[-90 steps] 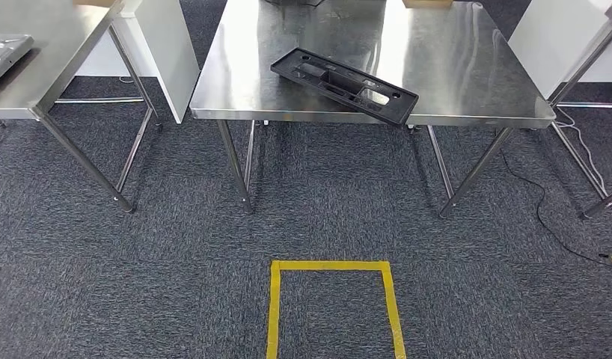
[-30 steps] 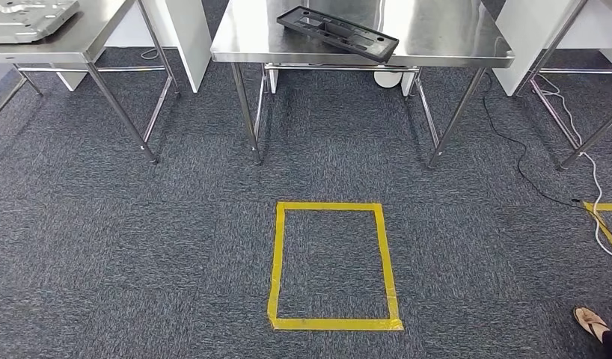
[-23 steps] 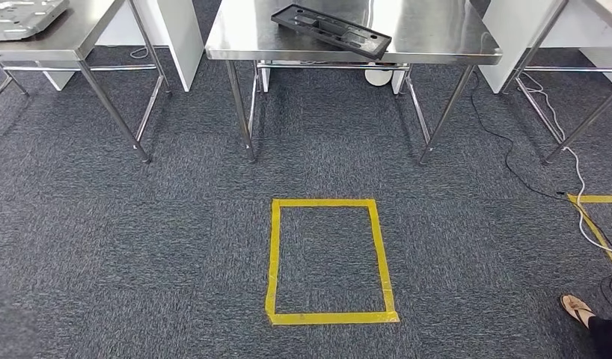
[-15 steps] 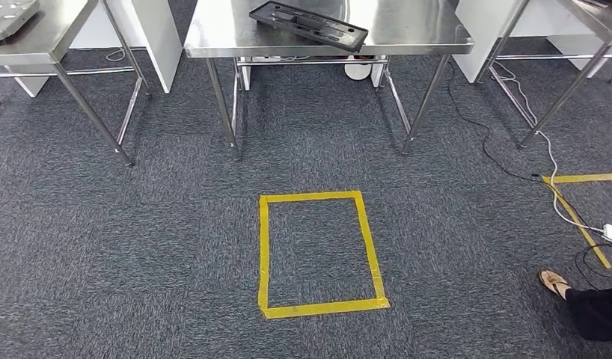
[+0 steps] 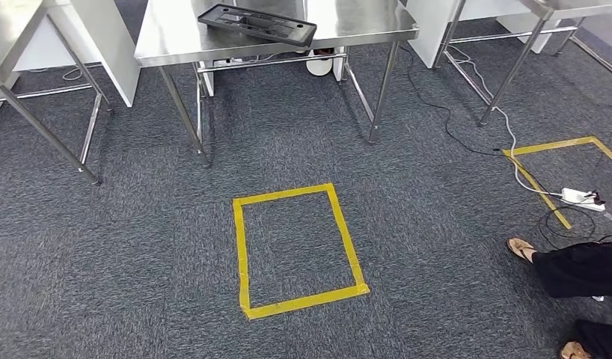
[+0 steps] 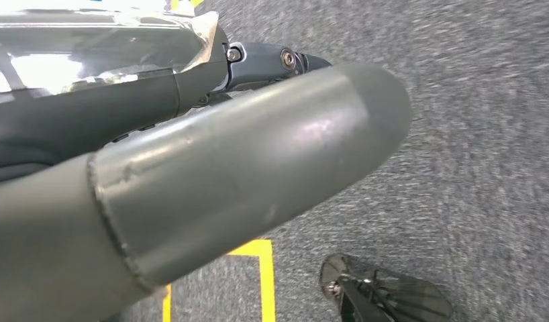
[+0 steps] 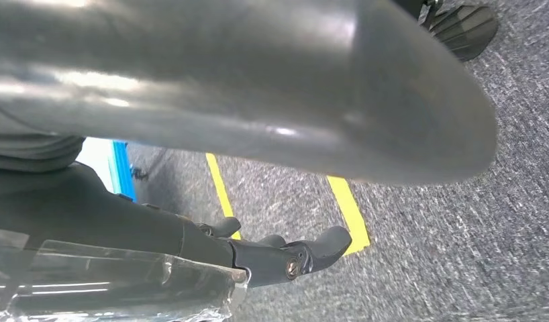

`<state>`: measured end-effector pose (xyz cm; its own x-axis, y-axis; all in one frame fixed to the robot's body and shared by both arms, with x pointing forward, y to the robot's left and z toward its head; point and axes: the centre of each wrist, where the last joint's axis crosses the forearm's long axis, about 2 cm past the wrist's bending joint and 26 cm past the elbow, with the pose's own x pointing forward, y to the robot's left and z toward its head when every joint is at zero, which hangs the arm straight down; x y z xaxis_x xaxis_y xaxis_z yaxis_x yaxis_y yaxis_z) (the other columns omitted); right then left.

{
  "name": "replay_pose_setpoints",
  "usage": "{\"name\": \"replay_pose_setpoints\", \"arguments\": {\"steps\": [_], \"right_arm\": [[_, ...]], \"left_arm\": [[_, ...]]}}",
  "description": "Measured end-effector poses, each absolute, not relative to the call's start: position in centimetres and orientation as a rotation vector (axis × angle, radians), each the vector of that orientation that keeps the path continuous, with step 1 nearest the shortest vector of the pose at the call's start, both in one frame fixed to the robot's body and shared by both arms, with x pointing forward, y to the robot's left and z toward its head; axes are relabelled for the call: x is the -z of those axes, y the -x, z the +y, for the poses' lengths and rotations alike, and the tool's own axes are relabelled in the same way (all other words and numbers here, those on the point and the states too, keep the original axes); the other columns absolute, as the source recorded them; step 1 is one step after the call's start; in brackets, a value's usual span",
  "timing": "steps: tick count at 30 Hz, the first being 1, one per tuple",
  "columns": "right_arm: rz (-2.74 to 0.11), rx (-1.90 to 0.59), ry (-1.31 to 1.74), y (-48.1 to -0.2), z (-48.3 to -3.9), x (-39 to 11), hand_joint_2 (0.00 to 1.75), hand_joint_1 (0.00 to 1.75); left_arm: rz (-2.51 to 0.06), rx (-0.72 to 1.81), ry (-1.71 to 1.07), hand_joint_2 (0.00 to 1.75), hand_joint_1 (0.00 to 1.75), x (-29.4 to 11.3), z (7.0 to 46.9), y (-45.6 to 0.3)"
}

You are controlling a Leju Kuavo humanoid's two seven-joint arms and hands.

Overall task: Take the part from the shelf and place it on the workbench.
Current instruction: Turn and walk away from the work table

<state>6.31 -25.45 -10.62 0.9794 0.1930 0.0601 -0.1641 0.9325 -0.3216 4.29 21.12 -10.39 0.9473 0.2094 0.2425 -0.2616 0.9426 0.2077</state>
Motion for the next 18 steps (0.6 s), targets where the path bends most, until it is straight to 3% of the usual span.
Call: {"name": "replay_pose_setpoints", "arguments": {"steps": [18], "right_arm": [[-0.085, -0.186, 0.318, -6.71, -25.21, 10.54, 0.00, 0.00]], "left_arm": [[-0.215, -0.257, -0.237, 0.00, 0.00, 10.37, 21.09, -4.39]]}}
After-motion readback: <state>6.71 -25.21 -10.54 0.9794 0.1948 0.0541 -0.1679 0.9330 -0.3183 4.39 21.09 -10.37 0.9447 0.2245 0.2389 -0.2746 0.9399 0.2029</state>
